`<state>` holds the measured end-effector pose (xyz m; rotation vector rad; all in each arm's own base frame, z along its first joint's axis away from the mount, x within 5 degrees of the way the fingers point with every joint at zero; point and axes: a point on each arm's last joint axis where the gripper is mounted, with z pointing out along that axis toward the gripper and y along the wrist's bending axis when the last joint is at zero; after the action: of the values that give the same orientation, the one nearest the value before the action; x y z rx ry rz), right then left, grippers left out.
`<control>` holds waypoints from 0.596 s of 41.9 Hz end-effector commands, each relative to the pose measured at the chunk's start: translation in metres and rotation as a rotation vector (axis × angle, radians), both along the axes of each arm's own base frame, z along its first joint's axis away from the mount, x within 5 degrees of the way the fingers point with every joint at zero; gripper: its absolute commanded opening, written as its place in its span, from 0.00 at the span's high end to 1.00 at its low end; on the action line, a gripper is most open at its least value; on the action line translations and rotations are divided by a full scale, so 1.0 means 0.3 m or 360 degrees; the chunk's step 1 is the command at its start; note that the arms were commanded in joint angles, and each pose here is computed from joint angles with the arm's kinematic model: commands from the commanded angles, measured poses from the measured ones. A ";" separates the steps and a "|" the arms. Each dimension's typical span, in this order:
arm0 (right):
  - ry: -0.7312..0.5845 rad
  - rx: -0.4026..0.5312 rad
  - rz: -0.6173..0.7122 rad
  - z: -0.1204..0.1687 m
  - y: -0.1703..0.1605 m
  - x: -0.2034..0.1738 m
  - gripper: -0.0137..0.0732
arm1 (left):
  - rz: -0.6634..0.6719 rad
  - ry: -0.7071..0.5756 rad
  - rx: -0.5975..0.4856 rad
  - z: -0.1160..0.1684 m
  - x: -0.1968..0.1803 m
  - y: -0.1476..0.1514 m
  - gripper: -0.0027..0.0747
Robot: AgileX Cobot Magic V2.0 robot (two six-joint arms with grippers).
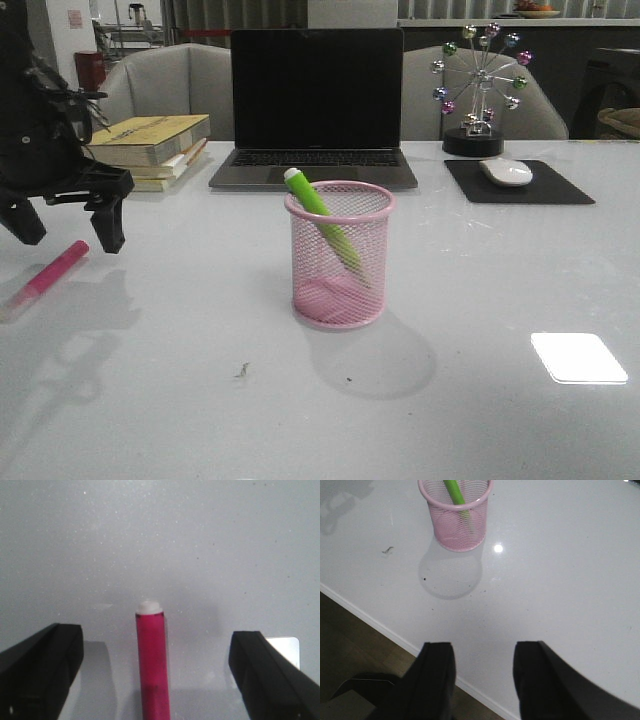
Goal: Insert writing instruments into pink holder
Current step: 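Lower the left gripper onto the pink marker and close on it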
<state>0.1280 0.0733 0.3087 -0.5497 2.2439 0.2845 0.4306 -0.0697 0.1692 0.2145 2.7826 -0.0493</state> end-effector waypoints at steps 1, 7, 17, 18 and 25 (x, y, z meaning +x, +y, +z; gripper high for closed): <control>-0.0138 0.0069 -0.0001 0.050 0.003 0.009 0.38 | 0.0014 -0.0183 -0.0033 0.102 0.033 -0.002 0.14; -0.0137 0.0068 -0.0001 0.048 0.003 0.009 0.38 | 0.0013 -0.0149 -0.0028 0.077 0.037 -0.002 0.14; -0.0135 0.0067 -0.0001 0.047 0.003 0.009 0.38 | 0.0013 -0.0074 -0.0016 0.068 0.025 -0.001 0.25; -0.0135 0.0067 -0.0001 0.047 0.003 0.009 0.38 | 0.0012 -0.0074 -0.0014 0.068 0.025 0.000 0.28; -0.0135 0.0067 -0.0001 0.047 0.003 0.009 0.38 | 0.0012 -0.0071 -0.0013 0.068 0.024 0.000 0.51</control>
<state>0.1279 0.0733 0.3081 -0.5502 2.2458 0.2840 0.4342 -0.0703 0.1571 0.2185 2.8326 -0.0444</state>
